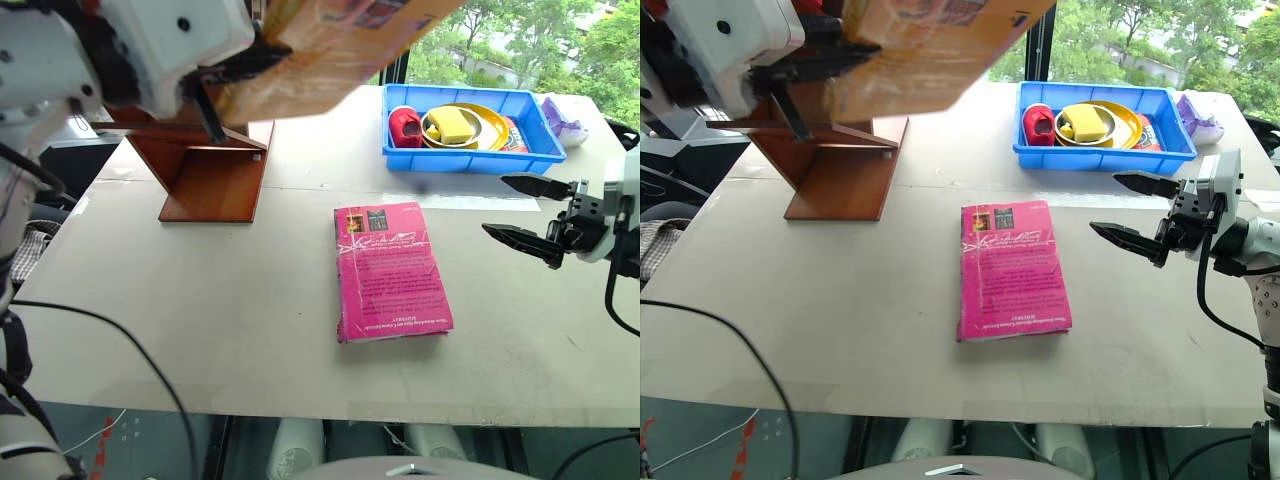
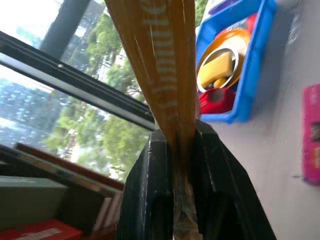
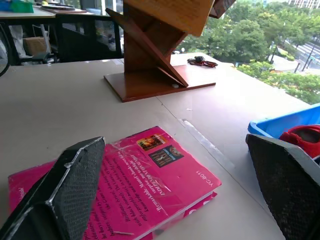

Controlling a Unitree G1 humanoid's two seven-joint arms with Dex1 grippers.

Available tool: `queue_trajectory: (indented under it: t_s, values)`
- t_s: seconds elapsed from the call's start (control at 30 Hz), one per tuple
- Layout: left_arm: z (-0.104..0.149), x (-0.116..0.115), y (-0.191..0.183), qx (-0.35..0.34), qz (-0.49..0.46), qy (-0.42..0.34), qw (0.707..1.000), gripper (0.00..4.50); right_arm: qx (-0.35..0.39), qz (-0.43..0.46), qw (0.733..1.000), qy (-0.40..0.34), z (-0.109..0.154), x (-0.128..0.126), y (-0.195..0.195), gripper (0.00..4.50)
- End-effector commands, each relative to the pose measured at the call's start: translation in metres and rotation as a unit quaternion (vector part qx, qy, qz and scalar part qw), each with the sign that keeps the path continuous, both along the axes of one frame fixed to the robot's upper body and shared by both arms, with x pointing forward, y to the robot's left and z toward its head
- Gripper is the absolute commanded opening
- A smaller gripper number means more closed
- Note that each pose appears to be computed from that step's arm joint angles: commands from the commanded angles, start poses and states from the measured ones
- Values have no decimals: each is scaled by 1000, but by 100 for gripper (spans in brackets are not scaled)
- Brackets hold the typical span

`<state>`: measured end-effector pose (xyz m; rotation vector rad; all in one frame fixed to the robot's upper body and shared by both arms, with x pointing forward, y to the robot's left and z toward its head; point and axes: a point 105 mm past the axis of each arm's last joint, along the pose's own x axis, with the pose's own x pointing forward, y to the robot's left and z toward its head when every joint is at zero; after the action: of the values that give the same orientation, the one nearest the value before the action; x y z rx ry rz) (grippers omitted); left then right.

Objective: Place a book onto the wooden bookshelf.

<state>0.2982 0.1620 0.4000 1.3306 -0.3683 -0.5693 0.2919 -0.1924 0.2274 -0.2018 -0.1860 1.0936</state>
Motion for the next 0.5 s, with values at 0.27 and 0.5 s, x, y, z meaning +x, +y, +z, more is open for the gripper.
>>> queue_trajectory:
  t_s: [0.27, 0.5]
  values:
    - [-7, 19, 85, 138, 175, 61, 973, 0, 4, 23, 998, -53, 17, 2, 8, 450]
    - [-32, 35, 127, 183, 230, 129, 947, 0, 40, 36, 995, -84, 35, -8, 16, 450]
